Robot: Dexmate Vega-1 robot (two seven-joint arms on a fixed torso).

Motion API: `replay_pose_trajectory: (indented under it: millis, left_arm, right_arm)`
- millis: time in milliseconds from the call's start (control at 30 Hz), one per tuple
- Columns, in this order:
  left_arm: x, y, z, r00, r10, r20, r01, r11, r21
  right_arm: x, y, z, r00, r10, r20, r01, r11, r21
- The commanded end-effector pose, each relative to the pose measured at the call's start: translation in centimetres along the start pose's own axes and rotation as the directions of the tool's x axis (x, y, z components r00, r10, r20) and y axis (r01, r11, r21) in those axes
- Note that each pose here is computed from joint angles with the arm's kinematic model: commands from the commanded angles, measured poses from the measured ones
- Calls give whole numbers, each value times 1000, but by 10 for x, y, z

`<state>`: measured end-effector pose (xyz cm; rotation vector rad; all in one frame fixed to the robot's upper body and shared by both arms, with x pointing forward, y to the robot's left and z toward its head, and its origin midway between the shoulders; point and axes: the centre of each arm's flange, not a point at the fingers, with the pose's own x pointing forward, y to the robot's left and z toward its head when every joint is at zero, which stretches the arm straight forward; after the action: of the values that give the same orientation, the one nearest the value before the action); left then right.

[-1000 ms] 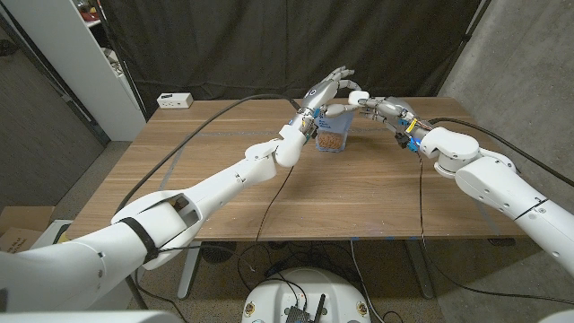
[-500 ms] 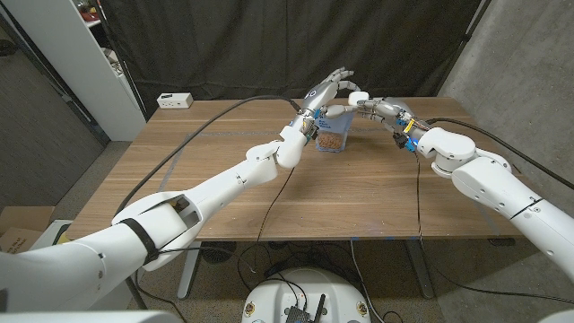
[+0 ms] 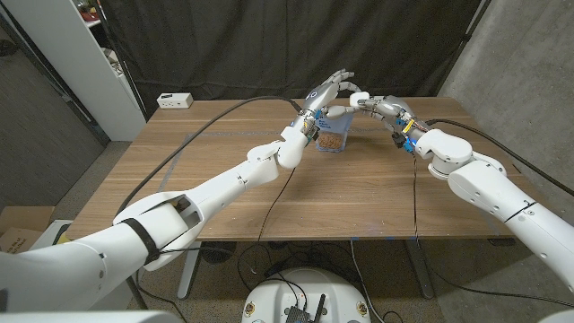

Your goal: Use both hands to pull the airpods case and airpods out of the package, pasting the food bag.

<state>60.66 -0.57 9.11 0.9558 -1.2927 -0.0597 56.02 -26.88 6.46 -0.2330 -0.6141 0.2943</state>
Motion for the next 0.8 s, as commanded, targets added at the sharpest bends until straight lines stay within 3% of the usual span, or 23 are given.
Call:
replay_pose_trajectory:
  millis: [33,500,800]
  left_arm:
    - [-2,-2,-1,1000,-1,-9,1,1000,-5]
    - [-4,1,-6,999,19,-34,-21,999,-47]
    - [-5,12,-11,999,14,-36,-17,997,-75]
  right_arm:
    - [0,1,1,999,-27,27,27,1000,6]
    - [3,2,-1,999,-20,37,20,1000,2]
    - [8,1,-3,999,-4,50,4,1000,-2]
